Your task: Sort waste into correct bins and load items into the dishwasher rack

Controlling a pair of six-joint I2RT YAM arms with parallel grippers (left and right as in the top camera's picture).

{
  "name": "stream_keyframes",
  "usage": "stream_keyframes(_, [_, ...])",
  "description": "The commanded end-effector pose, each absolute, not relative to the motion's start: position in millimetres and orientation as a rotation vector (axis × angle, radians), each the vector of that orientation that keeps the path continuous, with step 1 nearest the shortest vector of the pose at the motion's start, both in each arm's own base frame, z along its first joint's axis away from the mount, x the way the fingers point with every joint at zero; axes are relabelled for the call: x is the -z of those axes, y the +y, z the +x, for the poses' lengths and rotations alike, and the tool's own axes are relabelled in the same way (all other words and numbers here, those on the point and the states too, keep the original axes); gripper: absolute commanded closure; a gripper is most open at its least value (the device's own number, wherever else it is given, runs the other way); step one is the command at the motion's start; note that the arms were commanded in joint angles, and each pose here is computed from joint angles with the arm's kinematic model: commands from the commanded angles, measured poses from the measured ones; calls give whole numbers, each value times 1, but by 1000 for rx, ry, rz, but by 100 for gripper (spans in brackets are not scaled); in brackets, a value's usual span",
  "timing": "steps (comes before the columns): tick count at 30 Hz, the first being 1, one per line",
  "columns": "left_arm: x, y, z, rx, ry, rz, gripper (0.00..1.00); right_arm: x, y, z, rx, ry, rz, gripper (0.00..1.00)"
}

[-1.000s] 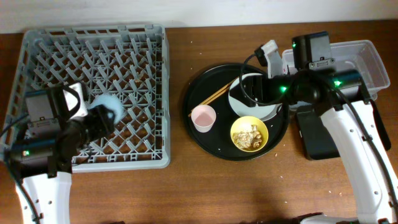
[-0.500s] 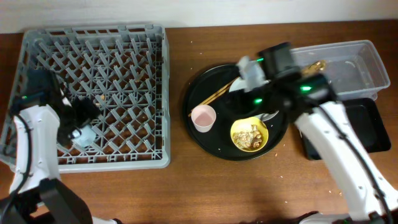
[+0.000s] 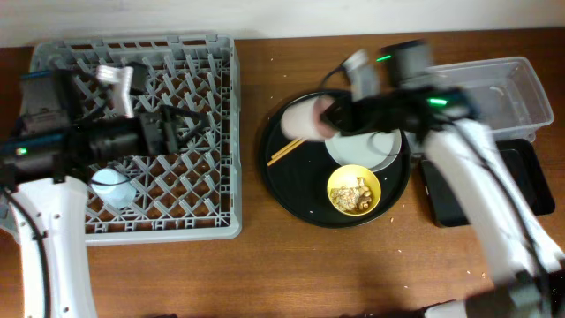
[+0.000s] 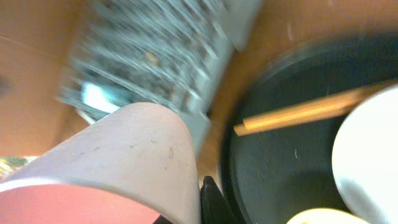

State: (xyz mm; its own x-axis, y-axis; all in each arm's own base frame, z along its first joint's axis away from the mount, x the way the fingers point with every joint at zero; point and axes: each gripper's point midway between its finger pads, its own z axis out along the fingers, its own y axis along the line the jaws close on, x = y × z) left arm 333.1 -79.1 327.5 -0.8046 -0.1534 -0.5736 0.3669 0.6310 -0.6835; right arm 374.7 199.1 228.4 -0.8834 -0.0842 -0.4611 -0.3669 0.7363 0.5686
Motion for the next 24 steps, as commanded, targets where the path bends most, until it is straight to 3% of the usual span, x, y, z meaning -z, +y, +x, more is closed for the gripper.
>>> stream_keyframes(1, [-355,-140,313,1338,2108,458,1,-355,213,323,-1369,2034,-688,96])
stream_keyframes(4, [-387,-186,281,1569,1911,717,1,-377,248,290,-1514,1802,-974,96])
stream_keyframes(7, [-402,-206,257,1710,1803,847,1,-386,268,281,-1506,1704,-1067,96])
stream_keyframes(11, [-402,-213,251,1725,1797,877,41,-391,271,281,-1508,1686,-1072,96])
stream_keyframes(12, [-402,-213,251,1724,1797,877,47,-390,271,281,-1509,1687,-1072,96])
stream_keyframes(13, [-403,-213,252,1720,1795,879,49,-390,271,281,-1511,1691,-1070,82])
stream_keyframes(14, [-401,-213,254,1702,1807,872,49,-390,271,281,-1513,1698,-1064,45])
stream_keyframes(15, [-394,-211,262,1639,1850,845,48,-387,266,290,-1489,1755,-999,37])
stream_keyframes(17, [-357,-186,297,1311,2083,655,48,-364,226,330,-1247,1982,-723,31])
stream_keyframes(19, [-300,-100,331,695,2425,242,47,-328,189,338,-1066,2231,-490,31])
stream_keyframes(22, [-260,-2,331,36,2593,-223,47,-291,166,325,-918,2458,-365,31])
stream_keyframes(24, [-223,15,324,-85,2674,-358,47,-288,165,321,-922,2482,-357,31])
